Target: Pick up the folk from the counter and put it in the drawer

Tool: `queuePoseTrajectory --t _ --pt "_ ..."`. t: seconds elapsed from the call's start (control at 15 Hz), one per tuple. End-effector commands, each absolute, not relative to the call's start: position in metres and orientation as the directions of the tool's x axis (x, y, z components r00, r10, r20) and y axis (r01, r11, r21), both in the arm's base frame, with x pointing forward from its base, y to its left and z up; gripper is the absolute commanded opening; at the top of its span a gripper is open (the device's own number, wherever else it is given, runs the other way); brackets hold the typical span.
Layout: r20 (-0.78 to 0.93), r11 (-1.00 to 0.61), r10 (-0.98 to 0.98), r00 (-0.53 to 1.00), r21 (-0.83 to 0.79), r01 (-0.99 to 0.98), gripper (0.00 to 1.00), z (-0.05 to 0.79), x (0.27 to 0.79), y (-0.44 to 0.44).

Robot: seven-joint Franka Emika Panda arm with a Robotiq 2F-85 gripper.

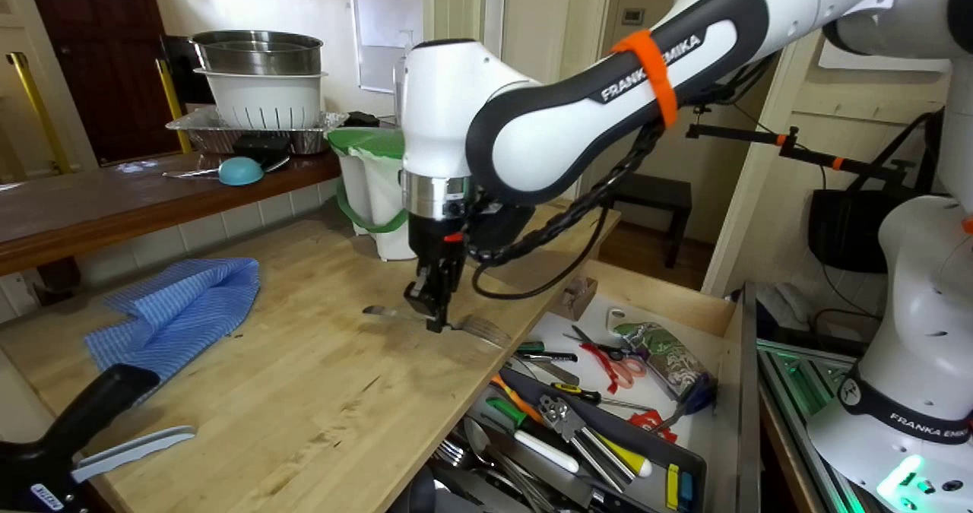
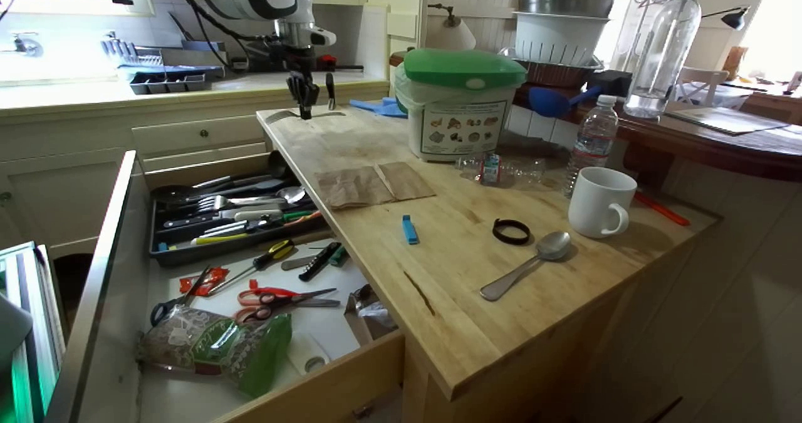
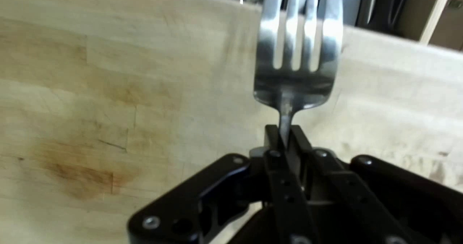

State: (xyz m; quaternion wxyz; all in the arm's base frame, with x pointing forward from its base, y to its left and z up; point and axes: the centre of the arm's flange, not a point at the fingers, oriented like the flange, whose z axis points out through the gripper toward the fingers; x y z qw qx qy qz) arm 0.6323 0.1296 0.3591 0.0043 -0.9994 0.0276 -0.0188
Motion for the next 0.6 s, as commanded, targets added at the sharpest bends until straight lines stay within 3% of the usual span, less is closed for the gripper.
queuePoseTrajectory --t 0.0,0.53 --pt "-0.074 -0.993 0.111 0.991 -0.045 0.108 0.02 0.377 0.550 0.103" --pt "-0.203 -0.970 0.243 0.948 -0.048 0.239 0.02 0.374 0.485 0.080"
